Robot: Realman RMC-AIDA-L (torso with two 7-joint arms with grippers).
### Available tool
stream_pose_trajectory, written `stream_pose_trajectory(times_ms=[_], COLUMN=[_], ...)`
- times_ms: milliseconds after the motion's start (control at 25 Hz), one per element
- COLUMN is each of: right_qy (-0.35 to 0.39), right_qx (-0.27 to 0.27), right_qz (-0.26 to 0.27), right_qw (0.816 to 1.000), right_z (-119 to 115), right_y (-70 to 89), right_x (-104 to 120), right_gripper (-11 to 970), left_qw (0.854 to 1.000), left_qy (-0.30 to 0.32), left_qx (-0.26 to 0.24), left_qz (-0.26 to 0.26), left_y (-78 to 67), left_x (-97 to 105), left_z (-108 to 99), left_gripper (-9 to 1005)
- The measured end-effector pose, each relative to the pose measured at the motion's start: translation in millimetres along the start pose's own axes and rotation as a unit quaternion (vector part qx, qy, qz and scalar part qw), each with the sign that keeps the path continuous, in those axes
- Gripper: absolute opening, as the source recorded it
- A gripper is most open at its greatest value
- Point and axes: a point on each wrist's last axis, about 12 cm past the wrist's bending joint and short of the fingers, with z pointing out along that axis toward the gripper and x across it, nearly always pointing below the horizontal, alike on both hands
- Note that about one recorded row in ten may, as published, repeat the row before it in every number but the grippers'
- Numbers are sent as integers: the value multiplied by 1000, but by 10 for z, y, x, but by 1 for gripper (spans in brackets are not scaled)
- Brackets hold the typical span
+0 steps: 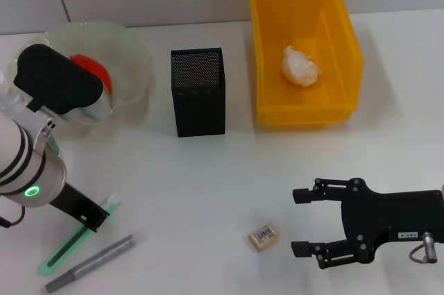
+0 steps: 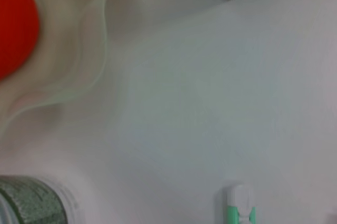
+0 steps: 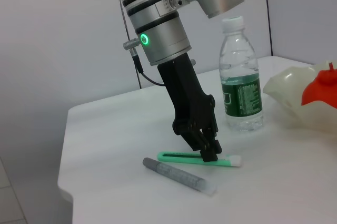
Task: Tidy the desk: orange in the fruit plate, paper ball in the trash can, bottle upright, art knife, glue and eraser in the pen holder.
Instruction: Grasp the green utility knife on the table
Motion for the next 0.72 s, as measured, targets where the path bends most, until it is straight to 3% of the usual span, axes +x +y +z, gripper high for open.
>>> stream_pose_trajectory(times_ms=[280, 480, 720], right_qy=[-1, -2, -3], right_qx=[2, 4, 4], right_qz=[0, 0, 1], right_qw=[1000, 1000, 1000], right_z=[-7, -12, -13], right_y=[-4, -5, -7], right_x=[-1, -5, -7], right_gripper=[837, 837, 837], left_qw=[1000, 1000, 999], left_qy=[-6, -16, -22], left_qx=[2, -2, -4], left_qz=[5, 15, 23], left_y=[0, -8, -26], left_x=[-15, -68, -95], left_z=[-21, -77, -128], left_gripper=[160, 32, 7])
